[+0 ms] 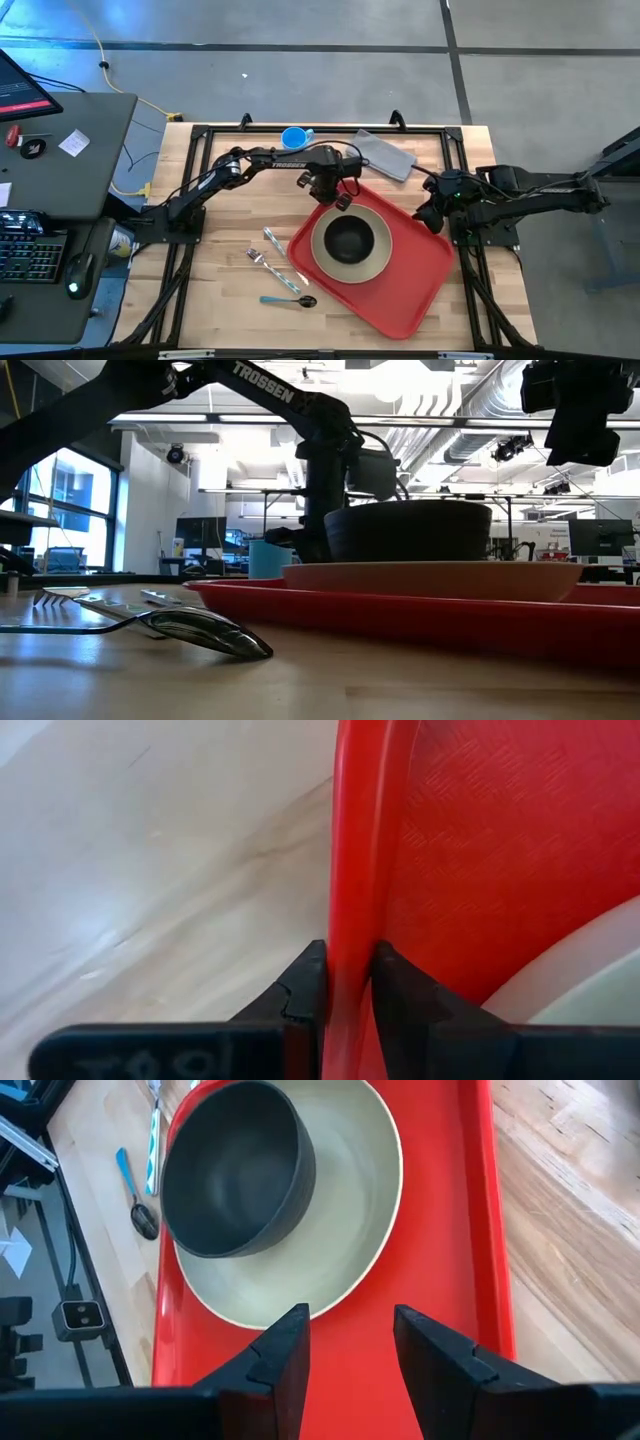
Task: Set up tray
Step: Adjust the red tray
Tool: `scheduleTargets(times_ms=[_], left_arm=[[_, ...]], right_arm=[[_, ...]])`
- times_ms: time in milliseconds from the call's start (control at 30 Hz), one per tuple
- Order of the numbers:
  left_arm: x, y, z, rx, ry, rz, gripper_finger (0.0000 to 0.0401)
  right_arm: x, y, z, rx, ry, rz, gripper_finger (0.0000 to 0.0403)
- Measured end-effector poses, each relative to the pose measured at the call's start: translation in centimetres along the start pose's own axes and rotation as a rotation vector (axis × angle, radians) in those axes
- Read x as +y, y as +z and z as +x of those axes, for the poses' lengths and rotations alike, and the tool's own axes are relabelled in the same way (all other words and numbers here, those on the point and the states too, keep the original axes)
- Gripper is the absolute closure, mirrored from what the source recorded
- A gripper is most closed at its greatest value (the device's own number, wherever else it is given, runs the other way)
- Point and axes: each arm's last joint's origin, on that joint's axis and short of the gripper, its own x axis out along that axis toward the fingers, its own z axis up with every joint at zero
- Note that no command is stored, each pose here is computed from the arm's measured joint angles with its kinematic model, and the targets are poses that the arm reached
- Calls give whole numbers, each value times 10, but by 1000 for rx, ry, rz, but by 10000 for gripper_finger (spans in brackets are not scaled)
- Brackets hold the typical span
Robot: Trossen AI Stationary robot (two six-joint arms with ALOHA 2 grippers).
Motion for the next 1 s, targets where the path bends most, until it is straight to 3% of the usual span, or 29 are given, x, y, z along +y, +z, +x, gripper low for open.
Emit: scheduleTargets(times_ms=[500, 767, 1000], left_arm=[[8, -10, 0, 96, 90, 7, 309], [12, -14, 0, 135, 141, -108, 305], [16, -18, 0, 142, 223, -262, 262]], right_arm=[[-14, 11, 1, -117, -157, 229, 265], [-24, 21, 5, -143, -228, 269, 265], [-27, 33, 10, -176, -234, 232, 265]])
